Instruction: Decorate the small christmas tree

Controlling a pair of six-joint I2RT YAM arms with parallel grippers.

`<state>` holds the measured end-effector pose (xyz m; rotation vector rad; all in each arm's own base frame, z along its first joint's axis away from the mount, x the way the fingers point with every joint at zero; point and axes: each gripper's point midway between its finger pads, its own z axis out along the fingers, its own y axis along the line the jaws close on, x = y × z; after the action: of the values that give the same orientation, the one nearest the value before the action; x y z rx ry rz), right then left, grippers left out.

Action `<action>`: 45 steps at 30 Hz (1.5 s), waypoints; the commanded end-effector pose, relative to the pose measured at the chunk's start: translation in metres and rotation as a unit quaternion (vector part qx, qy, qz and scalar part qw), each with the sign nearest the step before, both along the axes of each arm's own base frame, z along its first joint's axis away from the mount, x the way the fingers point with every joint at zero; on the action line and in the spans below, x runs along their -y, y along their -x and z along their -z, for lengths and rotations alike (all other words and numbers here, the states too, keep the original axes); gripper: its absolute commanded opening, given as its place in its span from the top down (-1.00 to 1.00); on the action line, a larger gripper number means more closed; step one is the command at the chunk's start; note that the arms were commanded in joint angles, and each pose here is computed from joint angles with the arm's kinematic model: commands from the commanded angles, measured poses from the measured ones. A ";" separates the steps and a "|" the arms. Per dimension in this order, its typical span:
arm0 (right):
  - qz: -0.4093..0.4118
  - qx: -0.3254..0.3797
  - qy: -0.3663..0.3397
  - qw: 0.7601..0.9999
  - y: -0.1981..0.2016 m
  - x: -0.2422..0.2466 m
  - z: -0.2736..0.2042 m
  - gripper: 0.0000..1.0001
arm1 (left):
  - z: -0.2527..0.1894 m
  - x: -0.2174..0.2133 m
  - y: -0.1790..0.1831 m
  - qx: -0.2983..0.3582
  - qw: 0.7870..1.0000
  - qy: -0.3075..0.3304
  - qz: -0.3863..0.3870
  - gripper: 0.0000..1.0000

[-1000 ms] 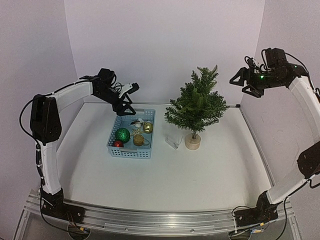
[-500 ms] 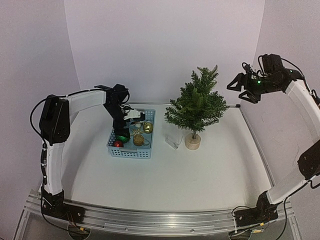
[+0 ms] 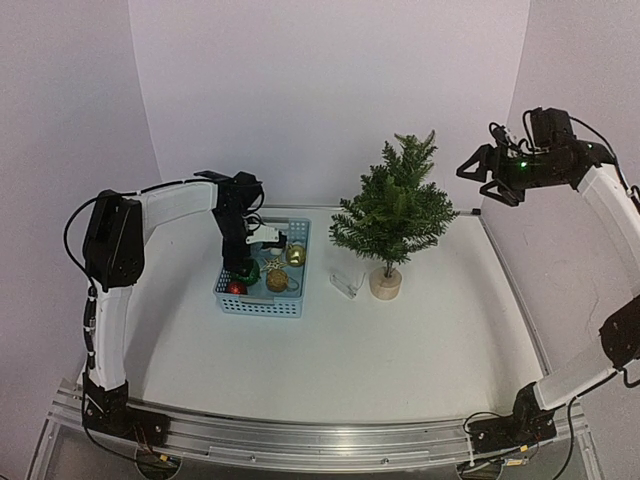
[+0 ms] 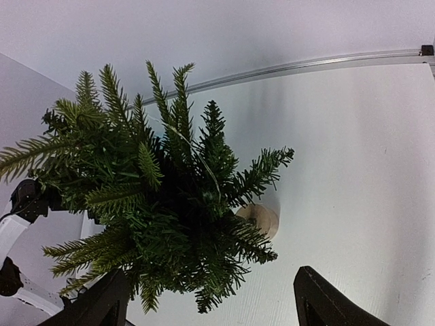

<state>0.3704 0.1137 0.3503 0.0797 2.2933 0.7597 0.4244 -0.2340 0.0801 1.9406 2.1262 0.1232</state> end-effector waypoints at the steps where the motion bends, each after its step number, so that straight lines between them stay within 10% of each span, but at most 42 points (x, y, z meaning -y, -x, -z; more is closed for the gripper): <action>1: -0.008 0.016 -0.009 1.000 0.002 -0.002 -0.008 -0.67 | -0.003 -0.002 0.003 -0.003 1.000 -0.015 -0.017 -0.85; 15: -0.012 0.019 -0.008 1.000 0.004 -0.003 -0.006 -0.67 | 0.017 0.001 0.016 -0.057 0.997 -0.010 -0.042 -0.74; 28: -0.018 0.026 -0.008 0.999 0.002 -0.004 -0.010 -0.67 | 0.012 0.006 0.004 -0.037 0.998 -0.001 -0.045 -0.09; 38: -0.019 0.029 -0.010 0.999 0.001 -0.005 -0.013 -0.67 | -0.077 0.043 -0.017 0.002 0.987 0.149 -0.065 0.06; 45: -0.022 0.029 -0.012 0.999 0.002 -0.006 -0.012 -0.67 | -0.175 0.068 -0.010 -0.003 0.940 0.340 -0.035 0.08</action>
<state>0.3703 0.1178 0.3440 0.0586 2.2998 0.7853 0.4467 -0.2844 0.1505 1.5895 2.1372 -0.2837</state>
